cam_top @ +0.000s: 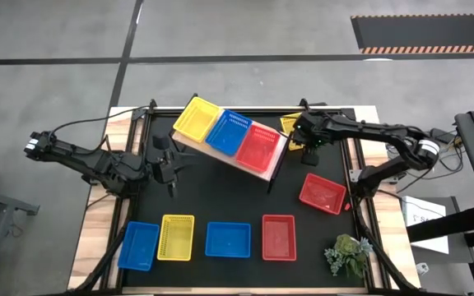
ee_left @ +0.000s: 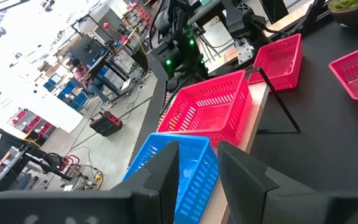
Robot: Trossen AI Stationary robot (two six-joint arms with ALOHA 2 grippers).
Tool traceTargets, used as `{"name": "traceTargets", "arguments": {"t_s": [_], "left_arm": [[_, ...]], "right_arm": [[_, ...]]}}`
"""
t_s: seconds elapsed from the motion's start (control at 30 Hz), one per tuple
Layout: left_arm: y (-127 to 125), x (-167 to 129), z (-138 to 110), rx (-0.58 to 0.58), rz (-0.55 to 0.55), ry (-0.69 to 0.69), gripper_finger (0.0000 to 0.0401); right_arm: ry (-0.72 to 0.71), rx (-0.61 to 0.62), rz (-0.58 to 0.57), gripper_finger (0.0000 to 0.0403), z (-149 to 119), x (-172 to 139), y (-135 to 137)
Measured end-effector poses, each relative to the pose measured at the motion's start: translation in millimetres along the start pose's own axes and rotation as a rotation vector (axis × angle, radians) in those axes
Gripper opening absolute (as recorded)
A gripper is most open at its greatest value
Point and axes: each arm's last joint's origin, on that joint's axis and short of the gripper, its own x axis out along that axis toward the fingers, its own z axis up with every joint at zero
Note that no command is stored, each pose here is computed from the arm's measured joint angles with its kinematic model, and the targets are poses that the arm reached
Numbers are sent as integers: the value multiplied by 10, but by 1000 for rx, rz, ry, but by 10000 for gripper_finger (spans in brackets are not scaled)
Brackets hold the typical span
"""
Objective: Stack baskets on shelf by color
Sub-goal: Stack the top right yellow bin on top of the yellow bin on the shelf
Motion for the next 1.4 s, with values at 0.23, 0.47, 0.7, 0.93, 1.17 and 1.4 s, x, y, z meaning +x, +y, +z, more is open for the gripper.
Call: {"name": "traceTargets", "arguments": {"t_s": [0.23, 0.47, 0.7, 0.93, 1.17, 1.4], "left_arm": [[0, 0, 1, 0, 0, -1, 95], [-2, 3, 0, 1, 0, 1, 95], [5, 18, 36, -21, 14, -25, 95], [-77, 133, 66, 2, 0, -4, 95], [-136, 267, 163, 13, -6, 7, 95], [-128, 328, 266, 5, -4, 4, 95]], "right_arm": [[40, 13, 18, 106, -3, 112, -31], [37, -5, 19, 18, -20, 74, -33], [78, 59, 7, 10, -55, -189, -72], [92, 155, -146, 9, -25, -740, -216], [-17, 199, -273, 9, 68, -1402, -312], [-137, 172, -324, 9, 202, -1918, -219]]}}
